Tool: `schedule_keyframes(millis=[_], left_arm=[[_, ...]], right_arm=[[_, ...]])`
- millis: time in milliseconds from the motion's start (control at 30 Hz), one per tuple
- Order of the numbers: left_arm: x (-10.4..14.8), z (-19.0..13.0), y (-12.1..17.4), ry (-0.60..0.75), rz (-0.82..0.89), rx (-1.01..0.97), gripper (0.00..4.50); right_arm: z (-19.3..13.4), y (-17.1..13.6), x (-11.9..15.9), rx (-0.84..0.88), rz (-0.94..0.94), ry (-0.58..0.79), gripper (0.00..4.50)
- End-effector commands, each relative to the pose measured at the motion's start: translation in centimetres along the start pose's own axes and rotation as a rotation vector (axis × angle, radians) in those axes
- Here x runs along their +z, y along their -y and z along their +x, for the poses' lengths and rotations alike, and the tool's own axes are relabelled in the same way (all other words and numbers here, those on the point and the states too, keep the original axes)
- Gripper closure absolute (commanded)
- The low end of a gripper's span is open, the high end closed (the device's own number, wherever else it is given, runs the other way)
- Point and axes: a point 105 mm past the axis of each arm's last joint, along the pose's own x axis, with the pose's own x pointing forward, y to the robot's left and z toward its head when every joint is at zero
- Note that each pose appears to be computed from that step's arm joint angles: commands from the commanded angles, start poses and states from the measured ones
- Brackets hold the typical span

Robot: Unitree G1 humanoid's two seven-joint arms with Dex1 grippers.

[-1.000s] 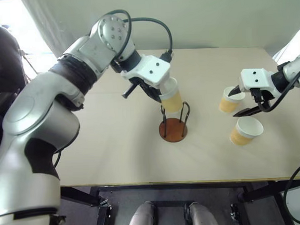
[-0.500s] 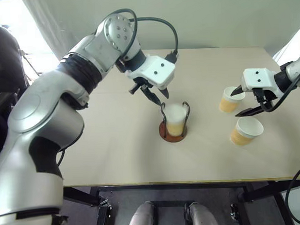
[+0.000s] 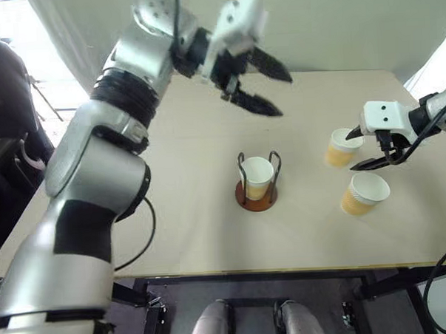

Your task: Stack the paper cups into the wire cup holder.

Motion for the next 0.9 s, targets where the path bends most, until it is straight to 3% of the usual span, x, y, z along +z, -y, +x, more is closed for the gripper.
schedule_keyframes(millis=[33,367,900], left_arm=[[0.1,-2.3,-1.1,0.159,-0.109,0.149,1.24],[-2.1,-3.7,0.9,0.112,-0.284,0.066,1.24],[-2.7,-4.6,2.7,0.091,-0.33,0.029,1.24]], right_arm=[[-1.0,1.4,0.6,-0.078,-0.031,0.018,0.58],[-0.3,3.7,1.1,-0.148,-0.07,0.011,0.58],[0.9,4.7,-3.4,-0.182,-0.242,-0.294,0.58]])
